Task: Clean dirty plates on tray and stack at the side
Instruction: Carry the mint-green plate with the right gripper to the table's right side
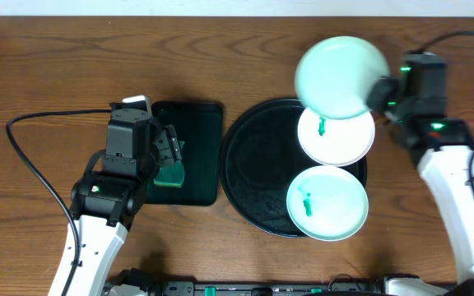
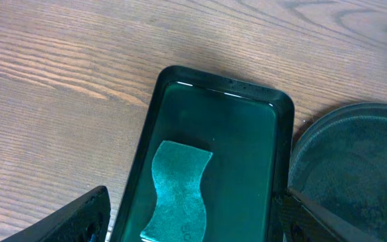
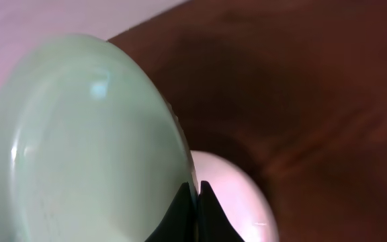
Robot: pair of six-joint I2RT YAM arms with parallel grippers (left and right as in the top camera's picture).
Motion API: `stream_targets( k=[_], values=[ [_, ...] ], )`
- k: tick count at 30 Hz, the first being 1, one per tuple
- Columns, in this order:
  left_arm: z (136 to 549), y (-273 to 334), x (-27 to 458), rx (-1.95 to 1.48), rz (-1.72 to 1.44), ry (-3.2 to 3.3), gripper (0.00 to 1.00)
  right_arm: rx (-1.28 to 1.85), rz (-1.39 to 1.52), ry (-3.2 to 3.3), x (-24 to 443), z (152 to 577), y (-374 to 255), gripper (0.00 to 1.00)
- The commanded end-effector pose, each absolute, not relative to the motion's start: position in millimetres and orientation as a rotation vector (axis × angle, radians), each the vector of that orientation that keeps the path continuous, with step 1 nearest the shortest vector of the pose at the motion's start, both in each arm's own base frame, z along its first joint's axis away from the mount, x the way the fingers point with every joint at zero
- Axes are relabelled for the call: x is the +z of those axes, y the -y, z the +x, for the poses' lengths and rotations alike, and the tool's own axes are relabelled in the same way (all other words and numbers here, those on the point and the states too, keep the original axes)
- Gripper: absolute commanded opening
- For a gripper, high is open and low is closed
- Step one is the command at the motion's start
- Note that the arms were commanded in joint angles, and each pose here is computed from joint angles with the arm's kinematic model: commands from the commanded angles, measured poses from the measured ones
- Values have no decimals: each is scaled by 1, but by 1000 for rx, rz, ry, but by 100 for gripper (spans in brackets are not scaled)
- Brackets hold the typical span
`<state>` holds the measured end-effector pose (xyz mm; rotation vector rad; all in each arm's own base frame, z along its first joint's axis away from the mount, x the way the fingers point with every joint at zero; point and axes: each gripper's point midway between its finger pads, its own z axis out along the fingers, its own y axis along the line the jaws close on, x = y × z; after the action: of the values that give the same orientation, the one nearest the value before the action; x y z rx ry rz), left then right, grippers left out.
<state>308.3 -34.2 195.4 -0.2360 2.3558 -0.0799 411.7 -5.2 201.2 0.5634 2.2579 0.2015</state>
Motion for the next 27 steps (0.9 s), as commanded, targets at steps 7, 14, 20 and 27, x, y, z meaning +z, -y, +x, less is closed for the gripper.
stream_targets(
  k=[7,14,20,27],
  values=[
    [310,30,199,-61,-251,-2344,80,194,894,-2226,195,380,100,1],
    [310,30,199,-61,-251,-2344,80,61,1081,-2192,183,352,153,2],
    [310,30,199,-61,-251,-2344,80,37,1252,-2172,157,333,165,1],
    [310,30,198,-61,-251,-2345,81,-21,1404,-2140,115,312,168,1]
  ],
)
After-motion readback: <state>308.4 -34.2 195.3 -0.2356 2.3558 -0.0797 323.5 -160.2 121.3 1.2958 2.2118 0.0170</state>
